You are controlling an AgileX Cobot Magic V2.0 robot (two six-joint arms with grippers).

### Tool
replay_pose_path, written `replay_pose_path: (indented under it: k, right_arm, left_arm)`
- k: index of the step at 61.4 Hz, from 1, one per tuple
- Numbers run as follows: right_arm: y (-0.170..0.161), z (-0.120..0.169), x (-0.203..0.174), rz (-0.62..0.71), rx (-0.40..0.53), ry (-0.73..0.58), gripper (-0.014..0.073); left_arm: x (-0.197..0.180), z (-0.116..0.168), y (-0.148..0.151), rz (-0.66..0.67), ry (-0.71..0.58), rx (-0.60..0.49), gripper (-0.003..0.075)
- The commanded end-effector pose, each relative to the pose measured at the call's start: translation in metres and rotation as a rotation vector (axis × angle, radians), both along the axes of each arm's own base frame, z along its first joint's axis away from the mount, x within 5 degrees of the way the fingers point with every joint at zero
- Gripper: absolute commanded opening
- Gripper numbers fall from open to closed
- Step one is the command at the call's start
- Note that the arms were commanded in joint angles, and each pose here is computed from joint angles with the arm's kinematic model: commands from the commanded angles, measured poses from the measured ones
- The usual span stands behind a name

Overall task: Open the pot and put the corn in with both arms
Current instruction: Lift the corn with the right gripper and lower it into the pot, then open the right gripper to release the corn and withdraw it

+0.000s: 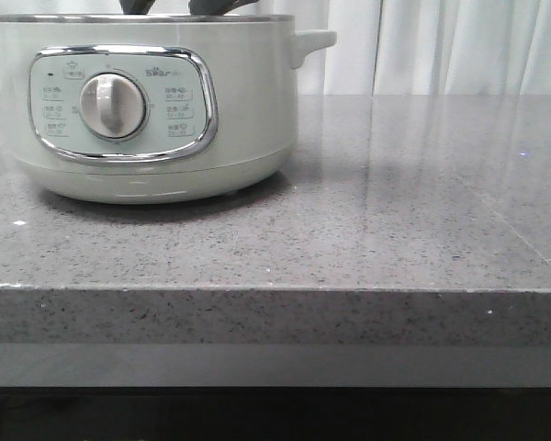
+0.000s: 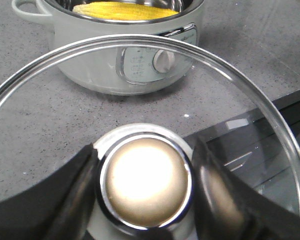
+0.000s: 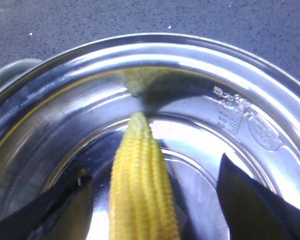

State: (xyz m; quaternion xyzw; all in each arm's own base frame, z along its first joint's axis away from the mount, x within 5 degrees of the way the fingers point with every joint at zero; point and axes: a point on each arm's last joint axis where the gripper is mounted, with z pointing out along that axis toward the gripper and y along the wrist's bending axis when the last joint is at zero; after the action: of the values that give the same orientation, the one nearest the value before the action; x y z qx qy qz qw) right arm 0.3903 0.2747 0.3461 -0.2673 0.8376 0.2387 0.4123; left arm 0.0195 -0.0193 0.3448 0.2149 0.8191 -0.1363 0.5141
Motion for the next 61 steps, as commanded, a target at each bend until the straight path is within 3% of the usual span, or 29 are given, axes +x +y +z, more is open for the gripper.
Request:
replay_pose_path:
  k: [1,7,11,22,30,40,61]
  right_arm:
    - [-0.008,0.047,-0.011,-0.01,0.09,-0.124,0.0545]
    - [-0.008,0.05,-0.012,-0.004,0.087,-0.12,0.0517]
    - [-0.008,0.053,-0.014,0.003,0.083,-0.116,0.0449]
    - [-0.012,0.059,-0.013,0.0,0.086,-0.123,0.0097]
    - [-0.018,0.065,-0.013,-0.011,0.092,-0.134,-0.0076]
    - [-0.046,0.08,-0.011,-0.057,0.077,-0.155,-0.0067]
    - [-0.151,0.103,-0.017,-0.282,-0.027,-0.208,-0.0067]
  left_arm:
    - [0.002,0.023,-0.001,0.004,-0.148,-0.1,0.0251]
    - [0.002,0.023,-0.001,0.004,-0.148,-0.1,0.0251]
    - [0.002,0.023,-0.001,0.004,-0.148,-0.1,0.0251]
    - [0.002,0.023,-0.001,0.004,-0.148,-0.1,0.0251]
    - [0.002,0.023,-0.001,0.004,-0.148,-0.1,0.0251]
    - [0.002,0.023,-0.001,0.004,-0.148,-0.1,0.0251]
    - [0.002,0.023,-0.001,0.004,-0.148,-0.1,0.0251]
